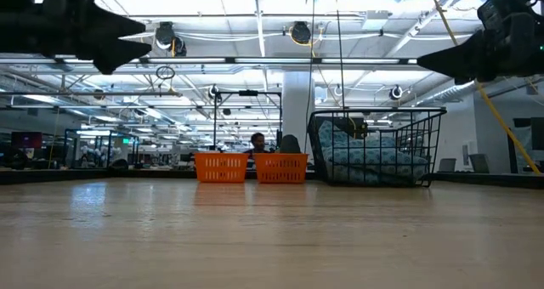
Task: Pick & Place Medicine items
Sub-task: Return to Home Position
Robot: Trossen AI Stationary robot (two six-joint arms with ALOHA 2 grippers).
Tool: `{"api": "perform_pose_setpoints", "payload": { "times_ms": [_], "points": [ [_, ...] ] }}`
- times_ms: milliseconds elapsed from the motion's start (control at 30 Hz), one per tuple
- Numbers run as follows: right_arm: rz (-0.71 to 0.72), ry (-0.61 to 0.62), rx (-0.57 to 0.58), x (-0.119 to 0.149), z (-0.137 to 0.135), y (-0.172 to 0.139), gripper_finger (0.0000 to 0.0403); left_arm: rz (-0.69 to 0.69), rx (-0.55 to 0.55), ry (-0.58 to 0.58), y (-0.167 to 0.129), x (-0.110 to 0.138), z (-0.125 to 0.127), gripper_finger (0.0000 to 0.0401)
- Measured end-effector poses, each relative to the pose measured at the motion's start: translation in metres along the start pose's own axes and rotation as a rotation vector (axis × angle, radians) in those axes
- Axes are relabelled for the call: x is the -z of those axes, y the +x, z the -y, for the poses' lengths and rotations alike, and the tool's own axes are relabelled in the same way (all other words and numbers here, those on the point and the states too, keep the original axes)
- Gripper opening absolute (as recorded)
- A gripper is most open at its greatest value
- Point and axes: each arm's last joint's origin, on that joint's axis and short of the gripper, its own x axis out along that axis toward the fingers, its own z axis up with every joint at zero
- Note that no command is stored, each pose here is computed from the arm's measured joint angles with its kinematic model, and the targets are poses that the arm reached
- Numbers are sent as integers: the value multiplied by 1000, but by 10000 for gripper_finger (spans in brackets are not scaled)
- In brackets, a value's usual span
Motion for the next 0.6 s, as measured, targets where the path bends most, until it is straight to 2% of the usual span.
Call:
{"api": "perform_pose_setpoints", "payload": {
  "times_ms": [167,300,600],
  "points": [
    [2,1,0,0,0,-1,3,-23,19,-22,-14,1,-2,310],
    [3,-3,0,0,0,-1,4,-43,85,-30,-22,3,-2,310],
    [3,14,-3,0,0,-1,2,-151,120,-12,-23,14,-1,310]
  ]
}}
